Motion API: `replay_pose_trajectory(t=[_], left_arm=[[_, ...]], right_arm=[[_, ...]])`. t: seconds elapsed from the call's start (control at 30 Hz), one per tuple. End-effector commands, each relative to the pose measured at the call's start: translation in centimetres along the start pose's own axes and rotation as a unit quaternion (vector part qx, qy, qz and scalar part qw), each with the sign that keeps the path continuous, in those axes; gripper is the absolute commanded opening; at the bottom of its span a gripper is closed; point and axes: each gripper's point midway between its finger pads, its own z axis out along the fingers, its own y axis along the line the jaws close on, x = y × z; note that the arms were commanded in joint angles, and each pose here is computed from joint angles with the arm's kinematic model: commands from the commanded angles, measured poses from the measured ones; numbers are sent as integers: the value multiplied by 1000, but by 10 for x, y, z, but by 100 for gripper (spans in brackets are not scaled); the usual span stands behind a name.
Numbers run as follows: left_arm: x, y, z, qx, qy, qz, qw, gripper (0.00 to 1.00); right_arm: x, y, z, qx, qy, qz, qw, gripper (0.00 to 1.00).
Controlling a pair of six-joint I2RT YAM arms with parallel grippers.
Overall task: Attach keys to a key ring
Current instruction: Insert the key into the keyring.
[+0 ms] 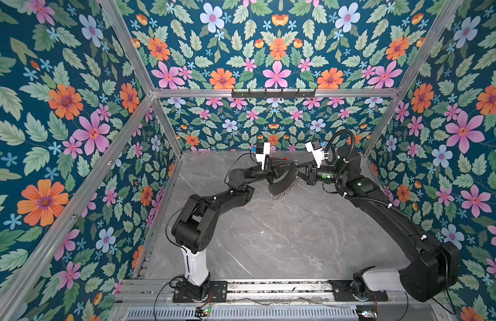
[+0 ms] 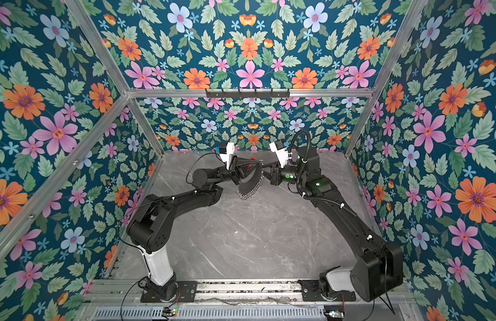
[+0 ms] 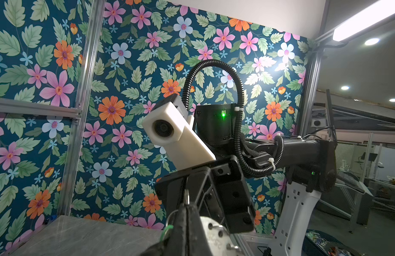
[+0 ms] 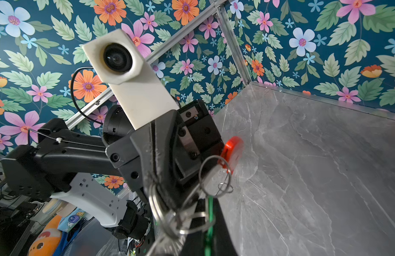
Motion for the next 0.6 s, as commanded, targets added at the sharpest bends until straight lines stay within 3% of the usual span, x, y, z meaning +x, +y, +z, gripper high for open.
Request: replay_pose_trajectory(t=[0.0, 0.37, 0.57], left_arm=[[-2, -12, 3, 25, -5, 19, 999, 0], [-4, -14, 7, 31, -11, 22, 999, 0], [-7, -18, 6, 32, -11, 28, 999, 0]], right_arm=[[-3, 3, 1, -8, -1, -2, 1000, 0], [10, 8, 11, -20, 20, 4, 1000, 0], [11, 0, -3, 30, 6, -12, 999, 0]])
